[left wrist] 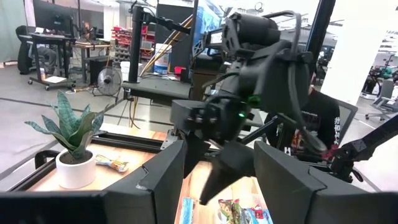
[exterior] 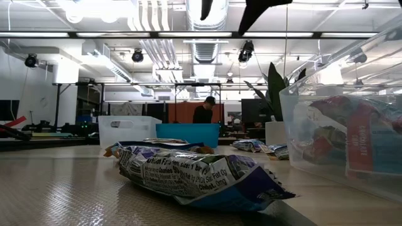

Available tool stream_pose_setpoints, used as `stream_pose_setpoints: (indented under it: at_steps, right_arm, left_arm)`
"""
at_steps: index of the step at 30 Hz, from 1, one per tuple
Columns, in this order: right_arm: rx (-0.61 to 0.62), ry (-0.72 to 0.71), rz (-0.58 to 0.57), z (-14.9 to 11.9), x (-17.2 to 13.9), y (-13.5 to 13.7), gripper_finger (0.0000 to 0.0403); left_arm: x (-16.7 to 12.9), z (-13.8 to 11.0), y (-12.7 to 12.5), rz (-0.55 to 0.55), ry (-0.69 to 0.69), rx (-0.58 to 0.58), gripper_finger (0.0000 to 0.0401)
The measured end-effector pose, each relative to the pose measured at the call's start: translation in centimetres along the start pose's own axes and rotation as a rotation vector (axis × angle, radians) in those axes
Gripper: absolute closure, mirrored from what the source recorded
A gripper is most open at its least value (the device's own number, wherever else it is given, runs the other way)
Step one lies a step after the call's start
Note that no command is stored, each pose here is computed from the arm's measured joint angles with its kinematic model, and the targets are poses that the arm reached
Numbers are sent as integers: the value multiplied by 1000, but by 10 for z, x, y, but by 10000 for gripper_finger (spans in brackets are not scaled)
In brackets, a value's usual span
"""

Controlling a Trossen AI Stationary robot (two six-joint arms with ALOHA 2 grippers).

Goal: Pick and place Granola Bars by type
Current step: Put the yellow granola bar into the top transparent bin

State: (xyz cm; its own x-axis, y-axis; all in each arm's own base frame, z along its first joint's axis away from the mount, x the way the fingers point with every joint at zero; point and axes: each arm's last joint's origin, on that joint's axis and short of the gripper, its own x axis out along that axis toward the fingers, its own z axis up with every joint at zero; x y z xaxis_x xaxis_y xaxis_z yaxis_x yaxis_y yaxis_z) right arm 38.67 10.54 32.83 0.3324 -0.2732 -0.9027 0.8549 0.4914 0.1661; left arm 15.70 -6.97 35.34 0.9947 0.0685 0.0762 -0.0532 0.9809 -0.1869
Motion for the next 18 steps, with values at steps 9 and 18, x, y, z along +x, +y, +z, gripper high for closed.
stream_pose_setpoints:
  at_steps: [9,18]
  right_arm:
    - [275,-80,-204,23,8,-25,72]
    - [314,-159,-232,46,5,-45,73]
  left_arm:
    - [0,0,0,0,0,-16,224]
    - [0,0,0,0,1,-17,224]
